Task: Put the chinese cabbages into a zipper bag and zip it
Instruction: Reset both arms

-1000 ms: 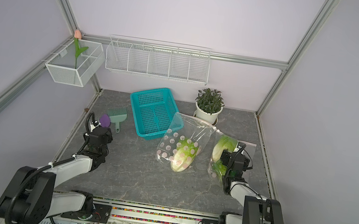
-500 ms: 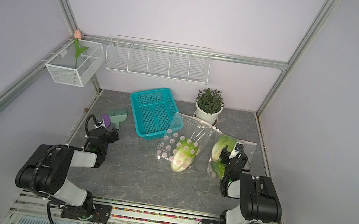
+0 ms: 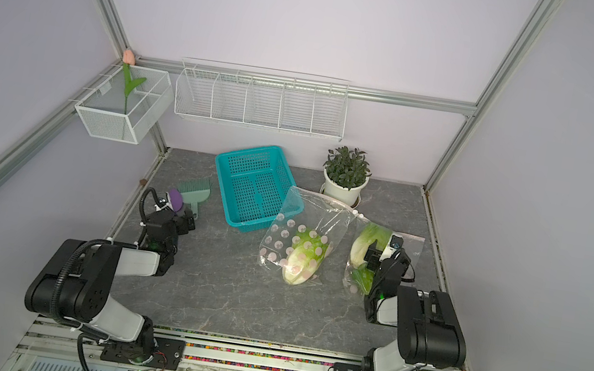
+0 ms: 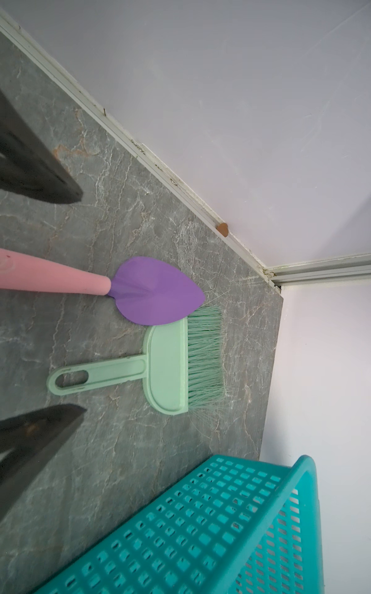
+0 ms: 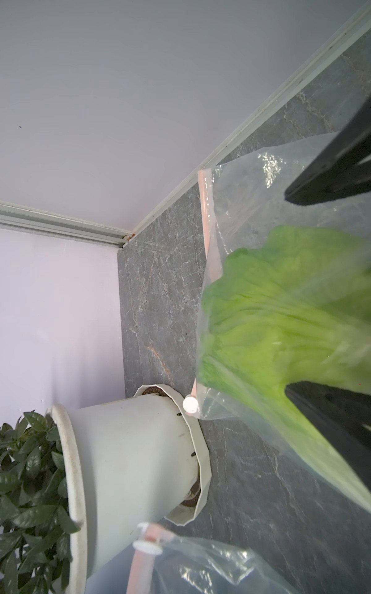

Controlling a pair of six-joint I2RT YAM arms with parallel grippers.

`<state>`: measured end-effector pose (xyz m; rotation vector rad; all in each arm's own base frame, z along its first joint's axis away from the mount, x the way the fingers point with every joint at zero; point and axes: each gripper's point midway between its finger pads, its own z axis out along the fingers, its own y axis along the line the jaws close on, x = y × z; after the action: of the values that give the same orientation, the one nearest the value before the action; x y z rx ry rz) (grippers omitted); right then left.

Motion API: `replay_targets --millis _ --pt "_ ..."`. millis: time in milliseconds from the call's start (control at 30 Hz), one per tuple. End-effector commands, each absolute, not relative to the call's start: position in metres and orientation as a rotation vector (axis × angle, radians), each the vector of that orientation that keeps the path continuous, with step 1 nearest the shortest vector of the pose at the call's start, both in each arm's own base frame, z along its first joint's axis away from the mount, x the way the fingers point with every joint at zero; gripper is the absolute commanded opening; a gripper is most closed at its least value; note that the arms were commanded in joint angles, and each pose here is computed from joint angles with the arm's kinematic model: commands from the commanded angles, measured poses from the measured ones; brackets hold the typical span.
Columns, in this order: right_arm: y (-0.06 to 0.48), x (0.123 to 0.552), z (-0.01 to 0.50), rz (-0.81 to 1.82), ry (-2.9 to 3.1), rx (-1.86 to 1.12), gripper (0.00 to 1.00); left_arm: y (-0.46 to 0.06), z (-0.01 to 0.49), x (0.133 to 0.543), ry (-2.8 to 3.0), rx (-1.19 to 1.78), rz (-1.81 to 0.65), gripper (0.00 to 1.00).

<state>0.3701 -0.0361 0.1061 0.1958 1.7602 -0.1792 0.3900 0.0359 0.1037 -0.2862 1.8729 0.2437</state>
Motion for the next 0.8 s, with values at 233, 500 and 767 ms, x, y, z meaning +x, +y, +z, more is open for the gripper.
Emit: replay_targets --millis 233,500,767 --pt "-0.0363 0.3728 0.1029 -0.184 1.783 0.184 0.89 0.0385 0.1171 0.3948 1.833 -0.317 0.238 1.0" --pt "-0.0365 0.373 0.1031 -0.185 1.783 0.184 0.89 0.0342 0.1177 0.3965 1.837 -0.288 0.228 0.99" --pt "-0.0363 0.3726 0.1027 -0.184 1.783 0.184 0.89 0.034 0.118 0.3963 1.836 -0.287 0.226 0.99"
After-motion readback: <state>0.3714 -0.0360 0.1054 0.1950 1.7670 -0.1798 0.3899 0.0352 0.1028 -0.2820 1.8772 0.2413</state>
